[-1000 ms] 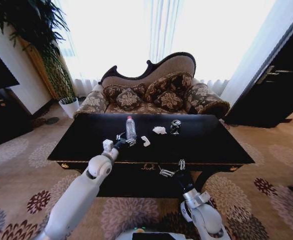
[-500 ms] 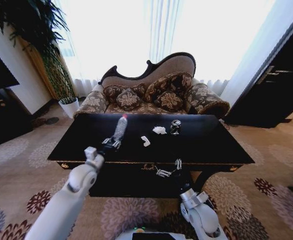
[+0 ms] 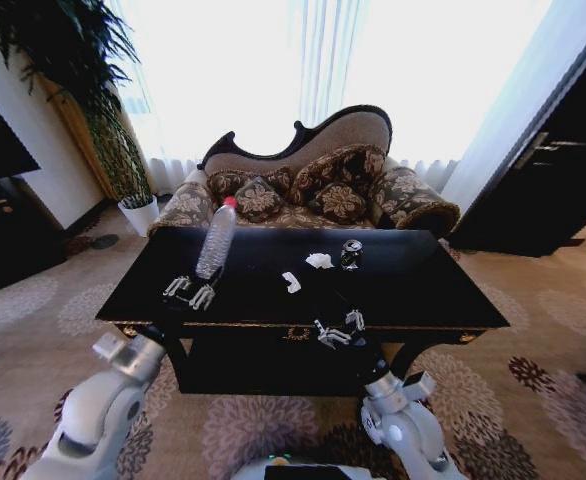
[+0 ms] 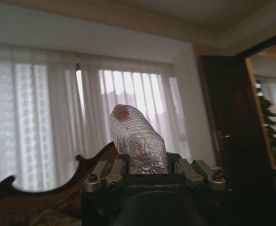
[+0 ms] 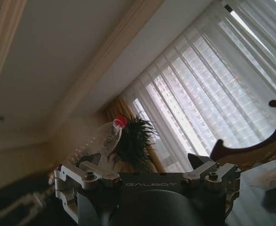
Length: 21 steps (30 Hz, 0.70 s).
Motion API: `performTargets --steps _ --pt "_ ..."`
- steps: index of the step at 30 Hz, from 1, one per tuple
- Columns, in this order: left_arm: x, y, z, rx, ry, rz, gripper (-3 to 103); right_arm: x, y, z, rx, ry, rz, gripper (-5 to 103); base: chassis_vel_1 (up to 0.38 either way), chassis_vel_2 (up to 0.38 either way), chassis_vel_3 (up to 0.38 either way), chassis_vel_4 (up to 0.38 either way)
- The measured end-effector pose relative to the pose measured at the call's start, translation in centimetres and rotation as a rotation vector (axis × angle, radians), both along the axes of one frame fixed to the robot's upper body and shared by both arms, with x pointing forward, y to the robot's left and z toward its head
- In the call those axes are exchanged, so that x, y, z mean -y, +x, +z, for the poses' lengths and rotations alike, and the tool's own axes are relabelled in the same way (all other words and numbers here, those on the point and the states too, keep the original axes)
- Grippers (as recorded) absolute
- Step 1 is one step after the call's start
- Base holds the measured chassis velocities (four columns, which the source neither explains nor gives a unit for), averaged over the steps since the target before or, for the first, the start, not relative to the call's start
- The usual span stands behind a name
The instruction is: Move to the front of the table and place the trash on the table into the trash bin.
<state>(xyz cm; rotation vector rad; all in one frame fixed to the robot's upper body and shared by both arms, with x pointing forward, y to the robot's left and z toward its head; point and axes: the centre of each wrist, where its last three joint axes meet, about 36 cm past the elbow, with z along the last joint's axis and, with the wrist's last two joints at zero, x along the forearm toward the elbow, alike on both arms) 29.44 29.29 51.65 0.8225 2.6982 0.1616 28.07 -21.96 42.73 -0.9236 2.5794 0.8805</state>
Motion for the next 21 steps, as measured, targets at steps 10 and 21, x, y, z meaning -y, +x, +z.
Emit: performTargets --steps 10,21 --pt "-0.8 -0.8 -0.4 0.118 0.316 -0.043 39 -3.3 -1.5 2.1 -0.053 0.255 0.151 100 0.000 0.000 0.000 0.000" --pt "-1.5 -1.7 1.8 0.205 0.358 -0.093 39 -3.0 -0.9 0.8 -0.082 0.203 0.162 100 0.000 0.000 0.000 0.000"
